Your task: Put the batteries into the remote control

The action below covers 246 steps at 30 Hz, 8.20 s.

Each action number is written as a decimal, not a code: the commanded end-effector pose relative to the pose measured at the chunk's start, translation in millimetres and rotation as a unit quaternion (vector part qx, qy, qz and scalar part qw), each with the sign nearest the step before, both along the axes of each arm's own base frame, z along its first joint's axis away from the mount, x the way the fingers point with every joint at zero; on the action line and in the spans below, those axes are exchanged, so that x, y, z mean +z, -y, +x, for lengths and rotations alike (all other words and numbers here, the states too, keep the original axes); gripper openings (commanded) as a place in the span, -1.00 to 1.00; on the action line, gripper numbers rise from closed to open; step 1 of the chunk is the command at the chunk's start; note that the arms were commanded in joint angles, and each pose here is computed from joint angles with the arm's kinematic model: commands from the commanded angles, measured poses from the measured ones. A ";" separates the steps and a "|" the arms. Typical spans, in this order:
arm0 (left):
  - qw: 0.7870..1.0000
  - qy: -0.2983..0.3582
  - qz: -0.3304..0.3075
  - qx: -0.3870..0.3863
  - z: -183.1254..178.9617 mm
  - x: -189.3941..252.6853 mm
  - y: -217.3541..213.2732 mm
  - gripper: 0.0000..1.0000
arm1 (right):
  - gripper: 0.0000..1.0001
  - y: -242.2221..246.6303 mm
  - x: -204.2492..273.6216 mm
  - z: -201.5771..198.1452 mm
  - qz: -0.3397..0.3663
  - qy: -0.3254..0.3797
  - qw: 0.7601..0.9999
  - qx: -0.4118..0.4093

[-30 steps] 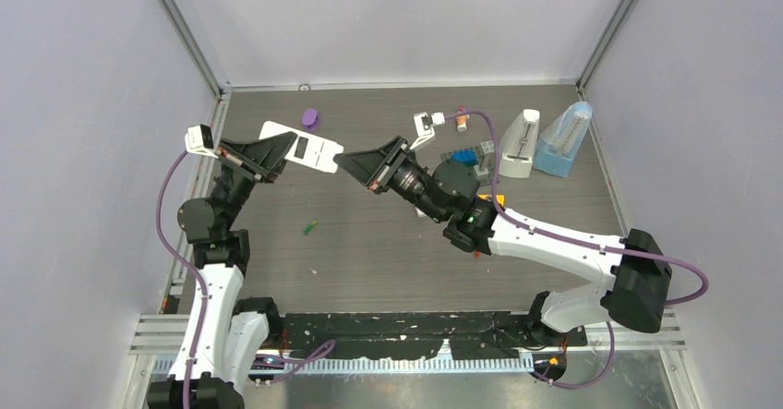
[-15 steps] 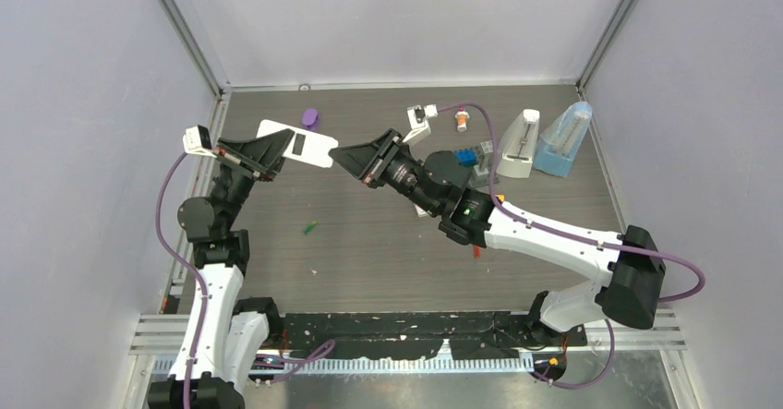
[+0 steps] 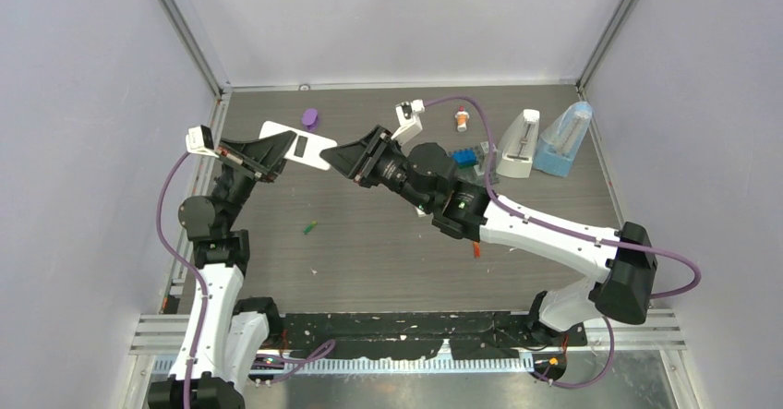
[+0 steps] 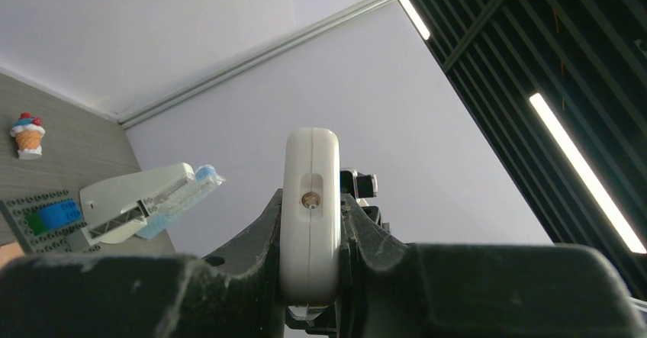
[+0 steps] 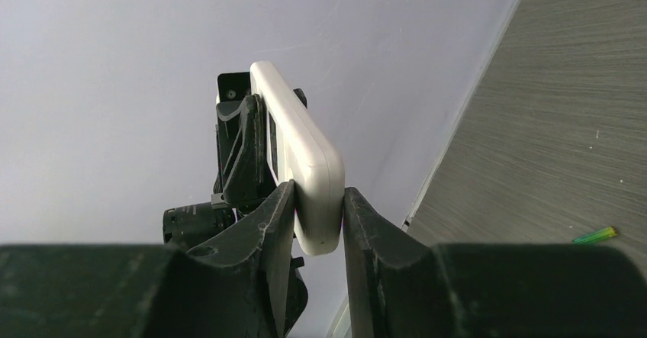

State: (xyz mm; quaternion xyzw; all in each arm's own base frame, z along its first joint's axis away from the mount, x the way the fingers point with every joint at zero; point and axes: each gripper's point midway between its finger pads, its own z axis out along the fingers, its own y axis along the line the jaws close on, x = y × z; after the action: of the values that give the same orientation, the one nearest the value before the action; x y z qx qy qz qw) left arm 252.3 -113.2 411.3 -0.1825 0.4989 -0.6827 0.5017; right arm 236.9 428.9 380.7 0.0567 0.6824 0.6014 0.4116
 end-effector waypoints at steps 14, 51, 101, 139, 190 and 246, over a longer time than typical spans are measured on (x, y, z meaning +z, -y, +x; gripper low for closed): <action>0.985 0.143 0.010 -0.092 -80.4 65.4 25.1 -1.00 | -0.31 -3.5 -127.6 3.9 -0.179 -0.066 0.982 0.003; 0.956 0.104 0.199 -0.190 -95.3 4.8 56.2 -1.00 | 0.80 55.1 -39.0 -99.6 -0.152 0.219 0.929 0.258; 0.939 0.140 0.232 -0.210 -122.0 2.8 59.9 -1.00 | -0.88 13.2 -35.4 -71.4 -0.094 0.076 0.975 0.187; 0.930 0.144 0.242 -0.238 -131.2 5.5 62.0 -1.00 | 0.43 15.1 -26.2 -70.5 -0.124 0.153 0.961 0.194; 0.823 -0.269 0.478 0.145 -53.7 -151.7 -63.4 0.99 | -0.89 74.0 -205.0 61.1 -0.602 0.095 0.789 -0.079; 0.839 -0.226 0.481 0.118 -61.7 -147.9 -50.0 0.99 | 0.43 145.5 -296.7 67.5 -0.631 -0.080 0.769 -0.063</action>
State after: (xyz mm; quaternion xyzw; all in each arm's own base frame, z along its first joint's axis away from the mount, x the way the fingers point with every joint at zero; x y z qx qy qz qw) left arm 184.4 -56.7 252.3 -0.1414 0.8524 -0.2116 0.4568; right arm 298.9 307.5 94.7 -0.1603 0.9264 -0.0023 0.3406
